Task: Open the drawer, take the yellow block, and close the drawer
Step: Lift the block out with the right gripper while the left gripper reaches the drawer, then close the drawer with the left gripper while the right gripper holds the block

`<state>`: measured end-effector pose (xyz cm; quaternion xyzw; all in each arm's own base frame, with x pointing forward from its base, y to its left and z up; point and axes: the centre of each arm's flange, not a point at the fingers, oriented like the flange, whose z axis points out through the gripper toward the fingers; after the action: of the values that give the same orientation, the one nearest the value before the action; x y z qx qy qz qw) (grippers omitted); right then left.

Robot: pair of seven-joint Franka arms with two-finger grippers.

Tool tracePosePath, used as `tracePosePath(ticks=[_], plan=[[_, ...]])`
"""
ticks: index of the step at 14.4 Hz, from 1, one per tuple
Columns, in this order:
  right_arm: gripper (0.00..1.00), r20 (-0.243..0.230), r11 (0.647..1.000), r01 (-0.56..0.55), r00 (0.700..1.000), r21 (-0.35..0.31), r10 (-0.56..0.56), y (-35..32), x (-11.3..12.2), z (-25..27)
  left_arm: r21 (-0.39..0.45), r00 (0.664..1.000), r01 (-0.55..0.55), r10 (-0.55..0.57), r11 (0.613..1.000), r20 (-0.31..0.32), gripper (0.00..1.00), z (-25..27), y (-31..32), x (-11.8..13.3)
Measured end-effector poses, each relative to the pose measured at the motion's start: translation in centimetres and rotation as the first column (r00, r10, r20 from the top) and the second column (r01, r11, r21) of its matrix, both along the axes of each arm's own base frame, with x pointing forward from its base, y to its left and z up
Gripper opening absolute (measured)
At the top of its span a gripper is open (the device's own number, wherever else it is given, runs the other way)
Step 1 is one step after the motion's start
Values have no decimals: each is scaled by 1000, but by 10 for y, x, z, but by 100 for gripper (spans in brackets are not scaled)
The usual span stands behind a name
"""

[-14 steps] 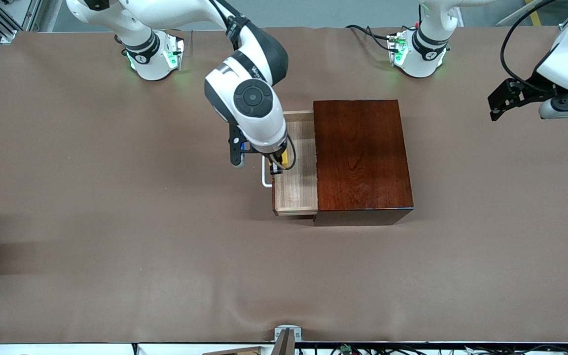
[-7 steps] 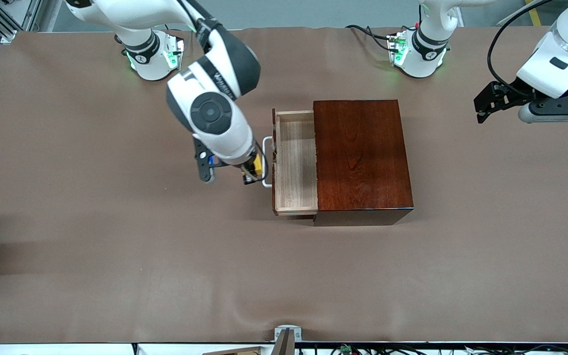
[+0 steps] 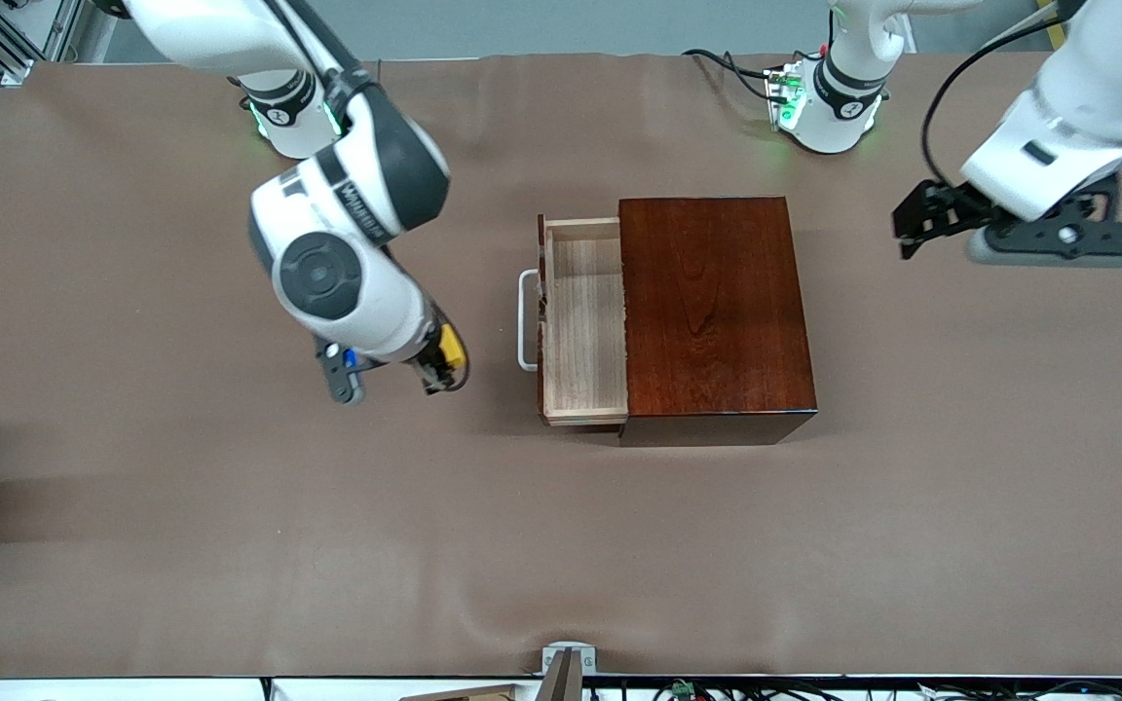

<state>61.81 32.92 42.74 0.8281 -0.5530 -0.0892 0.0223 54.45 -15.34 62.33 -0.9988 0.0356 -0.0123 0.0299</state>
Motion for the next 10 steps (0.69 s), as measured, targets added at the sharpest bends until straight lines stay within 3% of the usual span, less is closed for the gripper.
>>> tracePosePath(ticks=[5,10], plan=[[55,-9,986,-164,986,37,164,-77,30,-14,-32,995,-102,101,994,-22,100,-26,-78,9],[55,-22,933,-356,934,50,357,-147,40,-30,-84,971,-237,236,968,-20,100,-66,-176,4]])
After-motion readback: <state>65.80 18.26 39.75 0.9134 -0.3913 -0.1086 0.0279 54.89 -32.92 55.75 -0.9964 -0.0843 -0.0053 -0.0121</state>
